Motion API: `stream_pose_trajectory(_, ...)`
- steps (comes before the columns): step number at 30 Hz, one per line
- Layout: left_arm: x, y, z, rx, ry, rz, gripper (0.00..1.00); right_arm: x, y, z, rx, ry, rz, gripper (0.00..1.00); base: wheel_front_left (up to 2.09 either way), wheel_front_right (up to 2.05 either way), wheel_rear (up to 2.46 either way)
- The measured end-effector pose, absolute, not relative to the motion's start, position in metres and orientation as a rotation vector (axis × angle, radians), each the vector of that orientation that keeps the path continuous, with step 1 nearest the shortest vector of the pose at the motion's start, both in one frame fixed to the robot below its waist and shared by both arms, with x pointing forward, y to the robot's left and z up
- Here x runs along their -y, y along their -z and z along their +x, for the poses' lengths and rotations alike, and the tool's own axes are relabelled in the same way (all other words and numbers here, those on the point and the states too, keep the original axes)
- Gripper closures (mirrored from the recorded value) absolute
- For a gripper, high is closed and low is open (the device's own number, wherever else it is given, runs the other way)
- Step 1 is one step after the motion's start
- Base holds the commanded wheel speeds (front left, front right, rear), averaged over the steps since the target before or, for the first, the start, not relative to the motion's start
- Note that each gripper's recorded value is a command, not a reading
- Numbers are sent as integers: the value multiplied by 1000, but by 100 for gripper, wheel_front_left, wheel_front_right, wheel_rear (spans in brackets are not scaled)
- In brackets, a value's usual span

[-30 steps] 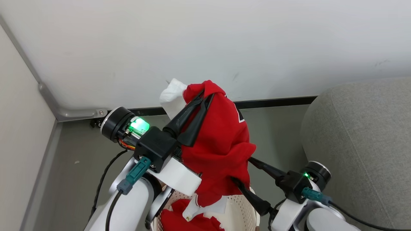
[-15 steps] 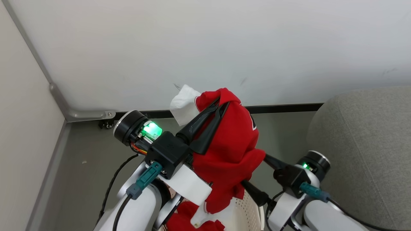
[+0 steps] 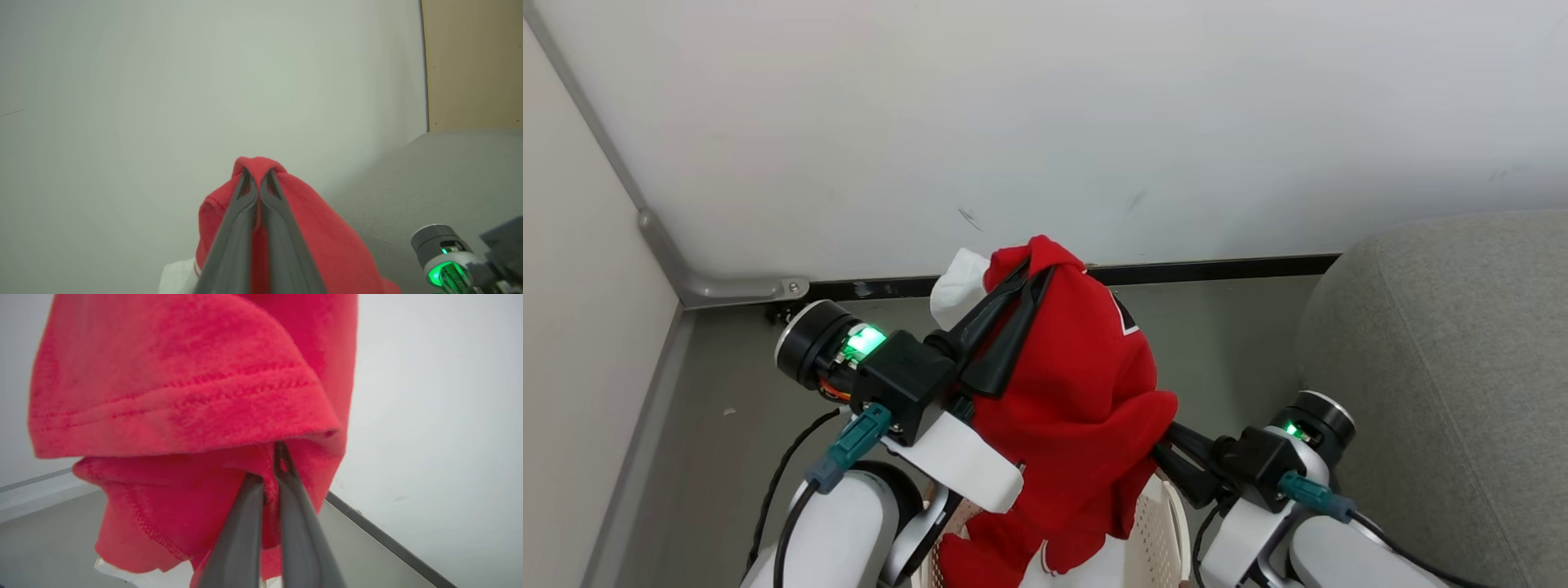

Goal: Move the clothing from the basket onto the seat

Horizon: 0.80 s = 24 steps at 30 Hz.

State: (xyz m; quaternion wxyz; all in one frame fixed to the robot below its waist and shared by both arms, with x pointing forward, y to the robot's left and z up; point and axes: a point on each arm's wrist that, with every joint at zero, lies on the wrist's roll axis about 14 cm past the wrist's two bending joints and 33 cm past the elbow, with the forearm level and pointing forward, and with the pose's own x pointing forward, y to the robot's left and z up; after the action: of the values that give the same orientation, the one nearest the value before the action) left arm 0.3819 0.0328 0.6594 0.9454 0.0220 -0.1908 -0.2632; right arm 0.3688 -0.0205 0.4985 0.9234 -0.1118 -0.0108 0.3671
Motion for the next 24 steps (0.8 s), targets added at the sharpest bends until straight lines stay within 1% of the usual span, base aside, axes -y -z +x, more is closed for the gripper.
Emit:
stream_pose_trajectory(4, -34, -648, 386, 353, 528, 29, 100, 34, -501, 374, 19, -704, -197, 100, 0, 0, 0)
stream_pose_trajectory(12, -38, -619, 397, 260, 506, 1, 100, 52, -506, 372, 14, -613, -37, 100, 0, 0, 0)
stream_pose_trajectory(20, -31, -603, 399, 223, 524, -29, 100, 76, -524, 376, 54, -509, 107, 100, 0, 0, 0)
stream_pose_trajectory(24, -26, -594, 398, 203, 538, -52, 100, 90, -534, 380, 83, -462, 147, 100, 0, 0, 0)
